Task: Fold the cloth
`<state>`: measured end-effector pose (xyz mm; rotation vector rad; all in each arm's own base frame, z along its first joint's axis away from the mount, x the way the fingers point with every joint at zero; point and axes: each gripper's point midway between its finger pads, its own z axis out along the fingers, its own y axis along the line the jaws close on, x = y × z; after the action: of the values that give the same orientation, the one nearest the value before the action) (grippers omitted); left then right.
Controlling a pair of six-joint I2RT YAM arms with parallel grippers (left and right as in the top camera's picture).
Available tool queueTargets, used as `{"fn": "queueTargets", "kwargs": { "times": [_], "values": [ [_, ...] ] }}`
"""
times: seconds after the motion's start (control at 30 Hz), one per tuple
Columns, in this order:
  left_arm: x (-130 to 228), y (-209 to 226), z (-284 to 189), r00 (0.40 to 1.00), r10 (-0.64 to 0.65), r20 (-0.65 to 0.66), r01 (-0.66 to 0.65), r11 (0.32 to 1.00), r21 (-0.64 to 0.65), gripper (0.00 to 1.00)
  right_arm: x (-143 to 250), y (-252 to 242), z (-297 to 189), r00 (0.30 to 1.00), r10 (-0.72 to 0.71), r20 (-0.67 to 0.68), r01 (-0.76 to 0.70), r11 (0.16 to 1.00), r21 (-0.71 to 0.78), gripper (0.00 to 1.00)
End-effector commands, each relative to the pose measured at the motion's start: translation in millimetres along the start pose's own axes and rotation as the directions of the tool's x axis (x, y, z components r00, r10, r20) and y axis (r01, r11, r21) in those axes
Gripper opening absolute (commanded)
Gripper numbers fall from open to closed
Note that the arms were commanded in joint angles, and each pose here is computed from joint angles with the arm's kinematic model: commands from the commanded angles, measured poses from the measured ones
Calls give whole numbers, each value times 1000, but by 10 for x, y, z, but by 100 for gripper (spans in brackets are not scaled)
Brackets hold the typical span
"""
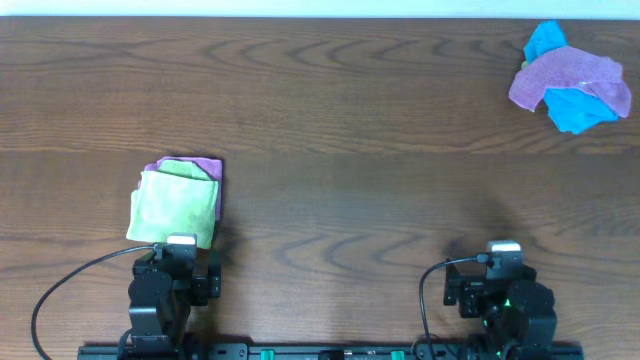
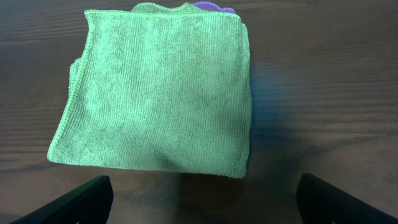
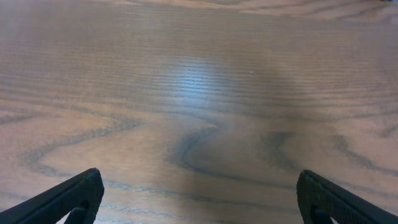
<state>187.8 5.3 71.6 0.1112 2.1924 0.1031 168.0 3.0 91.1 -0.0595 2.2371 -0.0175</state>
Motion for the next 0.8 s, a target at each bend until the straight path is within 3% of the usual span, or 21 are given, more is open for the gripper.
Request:
{"fn": "queueTargets", "kwargs": {
  "times": [0.0, 0.77],
  "values": [
    [51, -2, 22, 1000, -6, -12, 6, 1000, -1, 95, 29, 6, 25, 999, -54, -1, 54, 999, -5, 99],
    [51, -2, 22, 1000, -6, -12, 6, 1000, -1, 95, 24, 5, 26, 998, -58, 1, 58, 998, -4, 99]
  ]
}}
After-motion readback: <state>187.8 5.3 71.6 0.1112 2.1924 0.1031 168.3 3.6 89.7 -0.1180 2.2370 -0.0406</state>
